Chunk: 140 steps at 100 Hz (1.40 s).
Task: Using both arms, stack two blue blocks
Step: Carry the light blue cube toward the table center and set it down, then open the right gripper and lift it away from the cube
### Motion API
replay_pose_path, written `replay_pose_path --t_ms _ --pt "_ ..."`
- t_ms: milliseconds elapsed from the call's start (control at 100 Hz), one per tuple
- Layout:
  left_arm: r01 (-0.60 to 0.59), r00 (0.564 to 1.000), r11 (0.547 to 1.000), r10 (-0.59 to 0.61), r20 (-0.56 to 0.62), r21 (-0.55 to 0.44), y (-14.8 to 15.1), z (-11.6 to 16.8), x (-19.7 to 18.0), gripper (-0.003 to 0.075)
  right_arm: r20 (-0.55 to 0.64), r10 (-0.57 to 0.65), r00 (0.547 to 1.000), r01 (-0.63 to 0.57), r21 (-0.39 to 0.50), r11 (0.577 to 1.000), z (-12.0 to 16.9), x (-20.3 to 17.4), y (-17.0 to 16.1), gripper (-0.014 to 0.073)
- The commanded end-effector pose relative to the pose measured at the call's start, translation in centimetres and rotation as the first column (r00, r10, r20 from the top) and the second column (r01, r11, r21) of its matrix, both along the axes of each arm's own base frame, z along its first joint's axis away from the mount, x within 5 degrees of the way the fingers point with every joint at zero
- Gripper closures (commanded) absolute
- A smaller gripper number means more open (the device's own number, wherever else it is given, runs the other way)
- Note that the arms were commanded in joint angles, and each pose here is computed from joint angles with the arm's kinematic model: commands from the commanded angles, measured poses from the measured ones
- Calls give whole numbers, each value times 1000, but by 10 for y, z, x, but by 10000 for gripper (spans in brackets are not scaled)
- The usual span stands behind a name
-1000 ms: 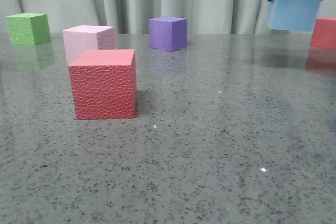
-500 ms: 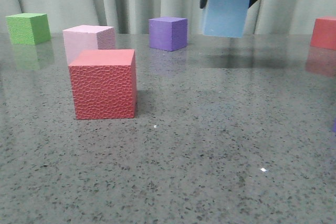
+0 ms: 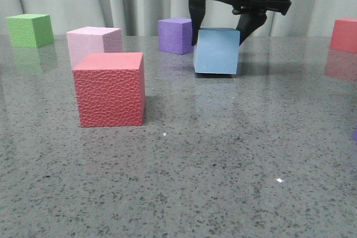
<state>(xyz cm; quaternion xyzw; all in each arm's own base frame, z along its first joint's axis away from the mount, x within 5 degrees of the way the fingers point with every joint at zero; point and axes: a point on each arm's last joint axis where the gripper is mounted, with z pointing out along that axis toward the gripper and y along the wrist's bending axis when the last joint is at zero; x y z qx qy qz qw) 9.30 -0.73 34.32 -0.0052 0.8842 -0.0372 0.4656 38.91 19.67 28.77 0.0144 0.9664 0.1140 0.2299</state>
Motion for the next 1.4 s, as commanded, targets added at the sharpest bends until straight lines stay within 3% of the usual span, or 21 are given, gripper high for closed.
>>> replay_pose_path --t_ms 0,150,450,1000,1390 --pt "4 996 1000 -3 87 -17 -1 15 4 39 124 0 992 -5 43 999 36 -3 -3 298" --pt "4 996 1000 -3 87 -17 -1 15 4 39 120 -1 993 -5 47 999 36 -4 -3 278" --pt "4 996 1000 -3 87 -17 -1 15 4 39 109 -2 994 -4 53 999 36 -4 -2 -11" --pt "4 996 1000 -3 87 -17 -1 15 4 39 111 -2 994 -4 59 998 42 -8 -4 -15" --pt "4 996 1000 -3 85 -17 -1 15 4 39 213 2 977 -6 19 1000 90 -21 -17 -15"
